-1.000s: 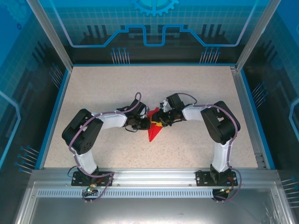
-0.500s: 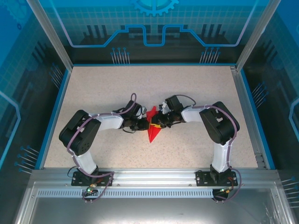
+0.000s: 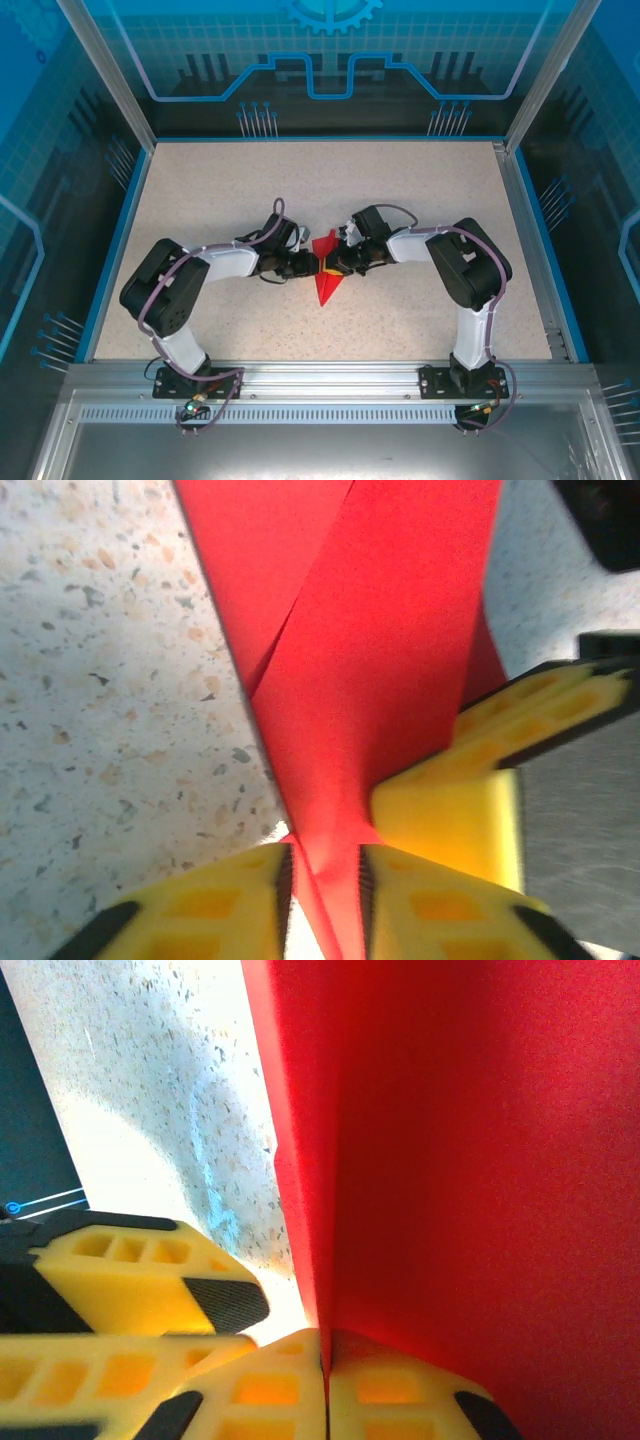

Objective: Fold a paper plane with a square sheet of paper (pick it up from the middle)
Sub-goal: Turn over the paper at the center of the table.

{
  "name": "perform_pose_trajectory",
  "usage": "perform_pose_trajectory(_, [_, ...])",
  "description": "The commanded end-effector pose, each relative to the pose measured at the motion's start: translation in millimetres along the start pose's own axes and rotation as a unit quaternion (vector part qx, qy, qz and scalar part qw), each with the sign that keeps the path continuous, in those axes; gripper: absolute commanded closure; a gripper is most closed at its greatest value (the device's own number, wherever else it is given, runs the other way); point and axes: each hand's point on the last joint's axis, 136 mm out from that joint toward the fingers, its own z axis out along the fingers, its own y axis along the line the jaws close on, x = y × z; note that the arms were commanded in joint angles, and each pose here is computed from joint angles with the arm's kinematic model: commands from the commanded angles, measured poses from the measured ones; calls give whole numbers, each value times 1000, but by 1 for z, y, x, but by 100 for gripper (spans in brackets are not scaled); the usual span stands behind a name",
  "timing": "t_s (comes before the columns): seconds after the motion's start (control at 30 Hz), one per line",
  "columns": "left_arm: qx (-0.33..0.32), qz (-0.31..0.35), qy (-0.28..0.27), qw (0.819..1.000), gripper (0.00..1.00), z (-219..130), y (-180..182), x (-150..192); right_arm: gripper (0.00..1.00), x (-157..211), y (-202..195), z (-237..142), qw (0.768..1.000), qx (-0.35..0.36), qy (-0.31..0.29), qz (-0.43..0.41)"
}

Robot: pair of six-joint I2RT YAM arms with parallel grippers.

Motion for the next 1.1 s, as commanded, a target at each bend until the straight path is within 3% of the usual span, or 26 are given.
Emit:
perform_pose_trajectory(0.0, [15,-10,-12,1000,64,-21,-9,-5,96,1,12,-3,1000,-4,0,-17])
perform_pose_trajectory(0.33, [43,-63,-63,995,39,-66,-18,-15,100,-11,63,-40,996,-71,-28,-36])
perform_pose_trajectory(0.63, [107,-150,-125,975,20,-110,-31,-12,100,-23,112,-78,988,-127,-59,-60])
perform_pose_trajectory(0.73, [116,-187,-130,967,16,-117,-29,-4,100,-25,125,-87,986,-139,-67,-68])
perform_pose_trajectory(0.83, [168,-220,-142,951,15,-122,-37,-4,100,-26,134,-93,983,-150,-73,-71])
perform_pose_trajectory(1.07, [232,-222,-160,933,14,-130,-57,-18,100,-27,146,-98,979,-175,-75,-68])
